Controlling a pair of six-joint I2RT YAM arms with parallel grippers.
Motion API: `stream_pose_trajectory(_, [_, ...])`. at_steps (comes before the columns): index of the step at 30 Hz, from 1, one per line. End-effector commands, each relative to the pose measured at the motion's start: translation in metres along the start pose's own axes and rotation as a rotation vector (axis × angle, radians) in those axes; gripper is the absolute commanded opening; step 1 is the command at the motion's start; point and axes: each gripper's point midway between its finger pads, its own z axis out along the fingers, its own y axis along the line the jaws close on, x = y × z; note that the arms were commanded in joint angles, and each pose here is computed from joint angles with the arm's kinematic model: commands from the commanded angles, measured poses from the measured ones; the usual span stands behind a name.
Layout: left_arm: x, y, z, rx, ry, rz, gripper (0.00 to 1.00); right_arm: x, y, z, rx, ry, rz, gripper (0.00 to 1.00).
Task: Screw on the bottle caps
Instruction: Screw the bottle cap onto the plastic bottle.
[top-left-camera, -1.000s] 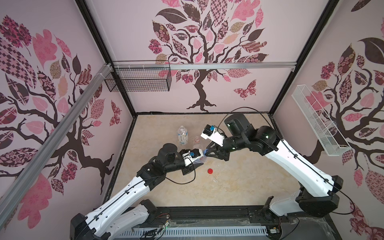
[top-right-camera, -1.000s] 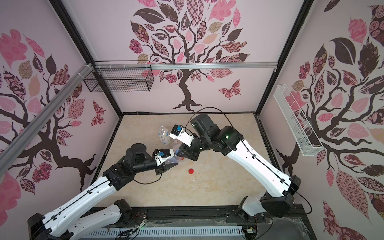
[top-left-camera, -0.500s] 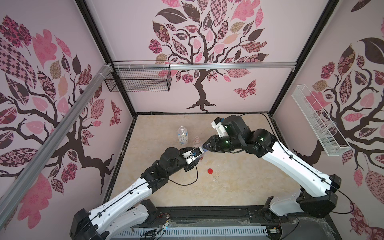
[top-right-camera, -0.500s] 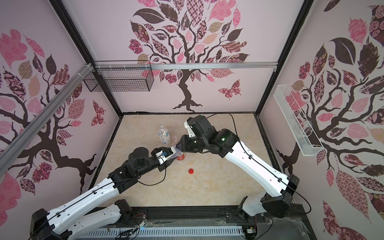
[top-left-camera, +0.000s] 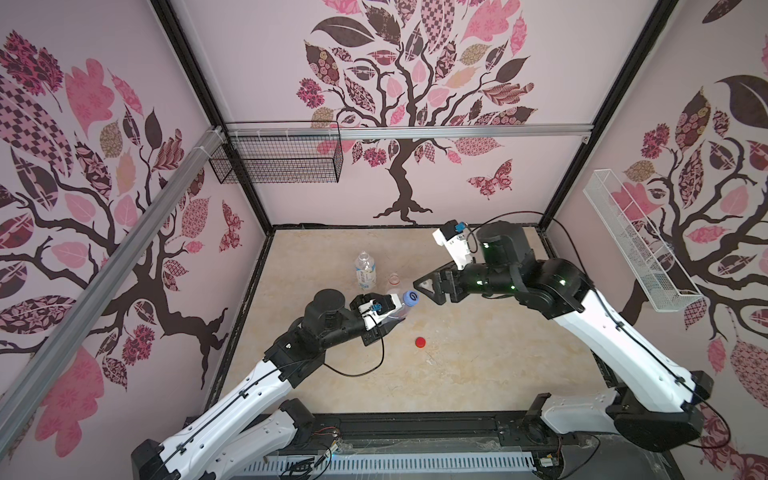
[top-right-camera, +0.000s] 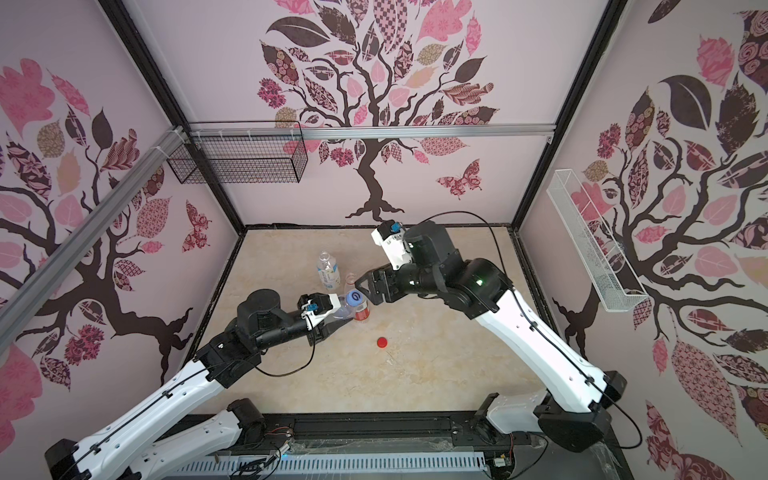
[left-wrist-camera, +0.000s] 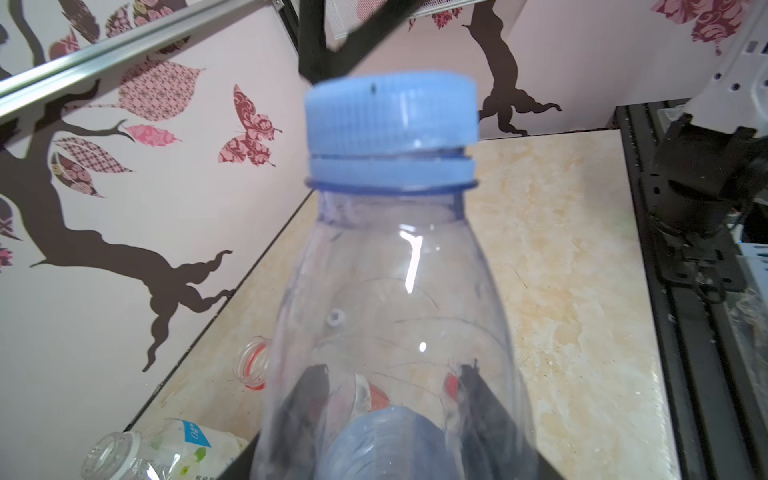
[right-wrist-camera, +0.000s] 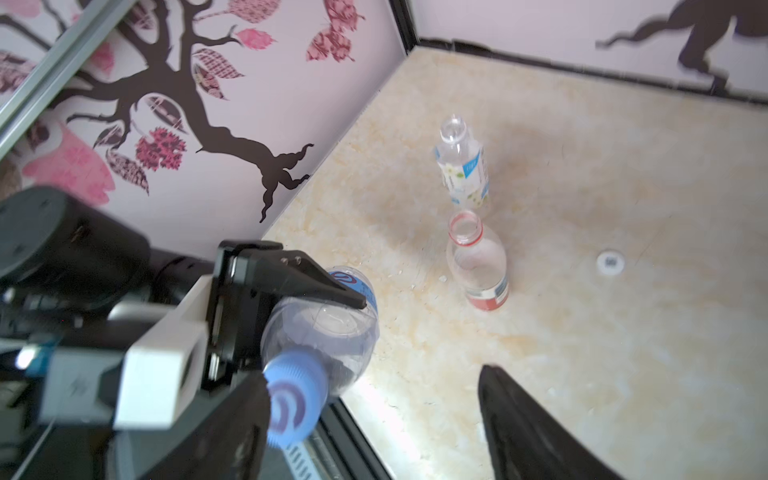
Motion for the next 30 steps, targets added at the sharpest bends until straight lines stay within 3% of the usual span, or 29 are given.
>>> stream_pose_trajectory(1, [0.007,-0.031,-0.006,0.201,0.041,-0.045,0.53,0.008,0.027,-0.034,-0.112,-0.038,-0.530,0.88])
stream_pose_trajectory(5, [0.002,-0.039,-0.005,0.282,0.047,-0.025,0.54,0.034,0.036,-0.031,-0.222,0.039,-0.812,0.86])
stream_pose_trajectory(11, [-0.010,-0.039,0.000,0.320,0.023,-0.007,0.55,0.046,0.035,-0.017,-0.296,0.145,-1.015,0.81])
stream_pose_trajectory(18, [-0.015,-0.040,0.001,0.346,0.011,0.005,0.55,0.053,0.049,-0.004,-0.428,0.190,-1.017,0.72])
stream_pose_trajectory(23, [-0.016,-0.043,0.001,0.359,0.002,0.001,0.55,0.057,0.056,0.002,-0.492,0.219,-0.985,0.56])
stream_pose_trajectory(30, [-0.020,-0.041,0.001,0.360,-0.009,0.005,0.55,0.063,0.059,0.007,-0.518,0.245,-0.978,0.49])
